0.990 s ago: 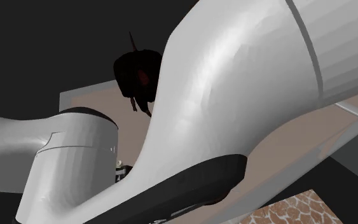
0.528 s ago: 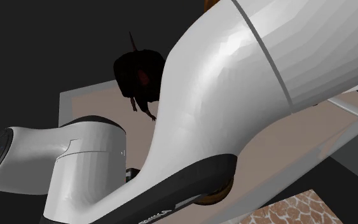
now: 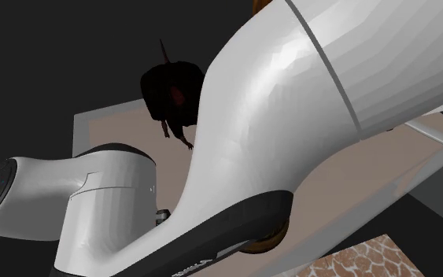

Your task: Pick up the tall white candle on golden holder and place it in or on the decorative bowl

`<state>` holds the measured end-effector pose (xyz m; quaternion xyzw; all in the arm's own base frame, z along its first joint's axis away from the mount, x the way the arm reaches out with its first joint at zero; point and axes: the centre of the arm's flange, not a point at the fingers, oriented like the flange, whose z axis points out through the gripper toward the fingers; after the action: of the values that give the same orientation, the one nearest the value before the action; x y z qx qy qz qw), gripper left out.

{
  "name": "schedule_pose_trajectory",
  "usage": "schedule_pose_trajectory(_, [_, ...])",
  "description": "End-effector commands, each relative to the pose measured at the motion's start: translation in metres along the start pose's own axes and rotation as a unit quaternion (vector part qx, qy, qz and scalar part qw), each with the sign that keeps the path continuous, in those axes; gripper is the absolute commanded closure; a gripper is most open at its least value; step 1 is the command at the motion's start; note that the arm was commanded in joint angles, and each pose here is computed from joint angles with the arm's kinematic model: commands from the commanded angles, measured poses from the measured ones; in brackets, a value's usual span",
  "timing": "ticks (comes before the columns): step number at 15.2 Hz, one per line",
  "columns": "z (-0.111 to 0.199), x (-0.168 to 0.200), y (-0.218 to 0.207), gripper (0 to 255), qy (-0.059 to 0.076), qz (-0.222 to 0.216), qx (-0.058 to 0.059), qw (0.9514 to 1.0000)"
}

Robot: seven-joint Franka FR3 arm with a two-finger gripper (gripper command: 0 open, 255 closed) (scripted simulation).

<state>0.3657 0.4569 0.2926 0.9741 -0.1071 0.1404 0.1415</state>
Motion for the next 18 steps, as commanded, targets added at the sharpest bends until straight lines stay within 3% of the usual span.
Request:
schedule_pose_trajectory(1, [0.0,0.0,0.0,255,0.0,0.0,0.0,1.0])
schedule_pose_trajectory(7, [0.0,0.0,0.0,255,0.0,0.0,0.0,1.0])
schedule_pose_trajectory(18, [-0.053,0.018,0.014,255,0.0,0.0,0.0,1.0])
